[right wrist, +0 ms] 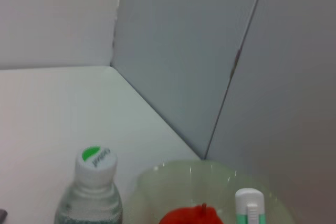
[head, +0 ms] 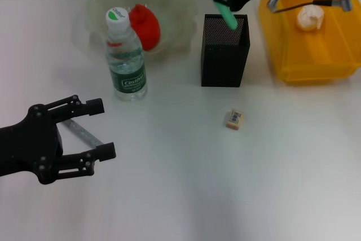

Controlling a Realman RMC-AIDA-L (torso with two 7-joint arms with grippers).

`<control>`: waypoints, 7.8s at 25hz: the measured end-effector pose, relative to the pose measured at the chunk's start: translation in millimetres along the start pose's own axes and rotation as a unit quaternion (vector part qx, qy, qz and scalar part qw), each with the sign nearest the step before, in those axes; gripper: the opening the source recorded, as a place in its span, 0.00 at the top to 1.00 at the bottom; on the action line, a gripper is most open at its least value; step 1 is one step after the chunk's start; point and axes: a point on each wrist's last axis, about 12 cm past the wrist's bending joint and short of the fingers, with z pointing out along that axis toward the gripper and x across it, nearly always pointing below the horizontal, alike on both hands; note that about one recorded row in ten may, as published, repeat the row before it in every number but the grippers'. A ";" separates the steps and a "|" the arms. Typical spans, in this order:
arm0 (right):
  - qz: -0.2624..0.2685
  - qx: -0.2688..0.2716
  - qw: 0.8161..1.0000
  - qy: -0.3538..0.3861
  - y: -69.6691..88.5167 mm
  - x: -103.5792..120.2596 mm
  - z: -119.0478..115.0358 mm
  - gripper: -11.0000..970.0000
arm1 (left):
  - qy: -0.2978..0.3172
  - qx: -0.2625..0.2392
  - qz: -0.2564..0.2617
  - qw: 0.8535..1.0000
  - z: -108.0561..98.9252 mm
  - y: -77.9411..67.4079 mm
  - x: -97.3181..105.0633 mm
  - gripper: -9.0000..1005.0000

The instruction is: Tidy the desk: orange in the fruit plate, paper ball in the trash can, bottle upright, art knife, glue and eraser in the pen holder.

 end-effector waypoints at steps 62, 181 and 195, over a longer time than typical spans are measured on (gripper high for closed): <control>0.042 -0.106 0.931 0.347 50.6 7.0 12.7 0.39 | 0.002 -0.005 0.009 1.000 -1.4 2.9 -1.5 0.18; 0.095 -0.188 0.954 0.213 99.2 -62.8 18.1 0.49 | 0.088 -0.105 0.050 0.989 -68.0 20.6 -19.5 0.18; 0.089 -0.198 0.950 0.224 136.8 -46.0 92.3 0.50 | 0.099 -0.142 0.056 0.983 -100.7 -0.8 -9.1 0.18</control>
